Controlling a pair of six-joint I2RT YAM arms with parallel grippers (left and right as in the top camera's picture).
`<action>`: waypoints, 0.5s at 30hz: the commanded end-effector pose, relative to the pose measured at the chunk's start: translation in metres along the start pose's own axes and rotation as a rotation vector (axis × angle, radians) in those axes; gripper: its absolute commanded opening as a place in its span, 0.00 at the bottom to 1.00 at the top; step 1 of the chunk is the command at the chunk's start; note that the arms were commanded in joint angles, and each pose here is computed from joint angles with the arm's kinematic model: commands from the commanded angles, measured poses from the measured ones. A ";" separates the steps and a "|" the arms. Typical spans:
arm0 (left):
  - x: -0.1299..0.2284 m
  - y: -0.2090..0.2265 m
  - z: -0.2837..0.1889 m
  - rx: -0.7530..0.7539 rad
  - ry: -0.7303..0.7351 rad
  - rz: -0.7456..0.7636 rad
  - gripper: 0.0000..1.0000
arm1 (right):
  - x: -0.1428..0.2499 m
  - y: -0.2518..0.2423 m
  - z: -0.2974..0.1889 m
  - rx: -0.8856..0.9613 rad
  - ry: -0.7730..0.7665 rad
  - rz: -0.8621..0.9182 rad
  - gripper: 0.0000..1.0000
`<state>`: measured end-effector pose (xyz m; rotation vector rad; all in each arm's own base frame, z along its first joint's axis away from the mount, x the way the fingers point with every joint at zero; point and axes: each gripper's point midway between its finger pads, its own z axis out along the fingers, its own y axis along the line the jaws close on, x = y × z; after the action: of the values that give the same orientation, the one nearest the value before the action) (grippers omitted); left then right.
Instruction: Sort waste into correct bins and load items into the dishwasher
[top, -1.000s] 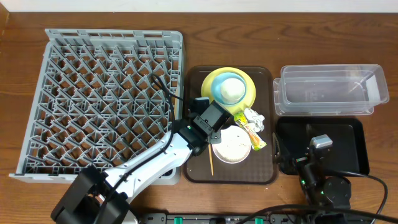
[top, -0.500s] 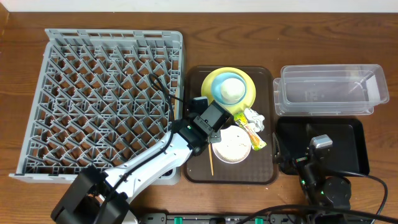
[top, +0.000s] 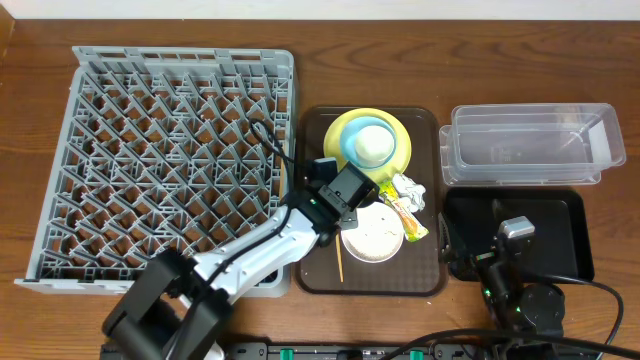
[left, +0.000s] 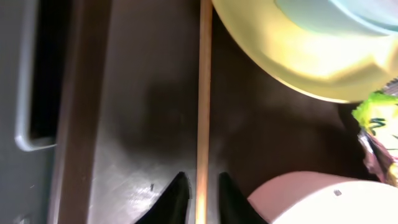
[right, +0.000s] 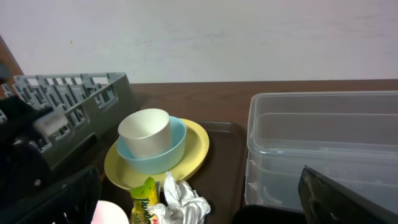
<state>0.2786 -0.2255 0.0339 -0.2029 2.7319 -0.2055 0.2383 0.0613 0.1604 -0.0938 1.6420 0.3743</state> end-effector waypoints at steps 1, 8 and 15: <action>0.004 0.006 0.016 -0.039 0.005 -0.001 0.22 | 0.000 -0.003 0.000 0.011 -0.002 -0.006 0.99; 0.009 0.006 0.034 -0.055 0.019 0.003 0.23 | 0.000 -0.003 0.000 0.011 -0.002 -0.006 0.99; 0.010 0.008 0.037 -0.066 0.017 0.005 0.21 | 0.000 -0.003 0.000 0.011 -0.002 -0.006 0.99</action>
<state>0.2835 -0.2294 0.0025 -0.1989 2.7567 -0.1645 0.2383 0.0613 0.1604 -0.0941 1.6420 0.3740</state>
